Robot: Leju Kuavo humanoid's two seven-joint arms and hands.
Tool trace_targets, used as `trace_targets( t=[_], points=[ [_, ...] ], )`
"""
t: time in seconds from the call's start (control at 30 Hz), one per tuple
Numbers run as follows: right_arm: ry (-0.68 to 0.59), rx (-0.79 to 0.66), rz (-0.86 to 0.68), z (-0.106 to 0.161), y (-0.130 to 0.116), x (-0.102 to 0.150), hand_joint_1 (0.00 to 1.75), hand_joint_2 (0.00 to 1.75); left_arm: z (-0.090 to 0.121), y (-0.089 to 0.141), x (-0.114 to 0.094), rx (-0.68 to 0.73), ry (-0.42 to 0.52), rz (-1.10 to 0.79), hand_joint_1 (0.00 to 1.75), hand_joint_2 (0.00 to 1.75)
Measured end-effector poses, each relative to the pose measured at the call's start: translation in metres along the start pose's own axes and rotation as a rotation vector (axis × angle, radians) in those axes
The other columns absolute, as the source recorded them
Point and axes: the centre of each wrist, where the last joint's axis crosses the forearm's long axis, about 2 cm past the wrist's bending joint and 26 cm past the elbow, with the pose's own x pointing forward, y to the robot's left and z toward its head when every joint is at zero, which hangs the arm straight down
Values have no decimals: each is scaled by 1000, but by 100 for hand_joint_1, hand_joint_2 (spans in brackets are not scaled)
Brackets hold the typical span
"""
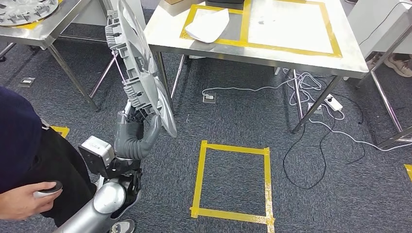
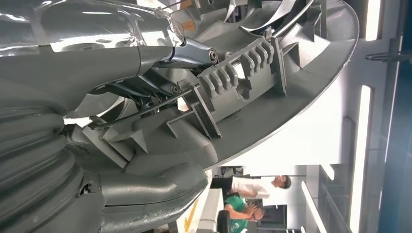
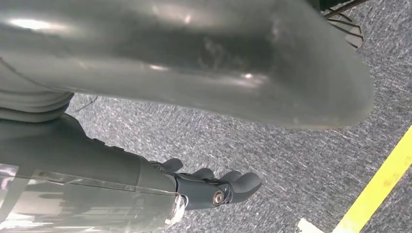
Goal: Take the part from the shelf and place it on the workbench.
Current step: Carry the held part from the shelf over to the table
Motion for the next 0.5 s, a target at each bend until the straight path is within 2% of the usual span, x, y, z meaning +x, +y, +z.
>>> trace_targets(
  t=[0.5],
  points=[
    [-5, 0, 1, -1, 0, 3, 0, 0, -3, 1, 2, 2, 8, 3, 175, 175]
  ],
)
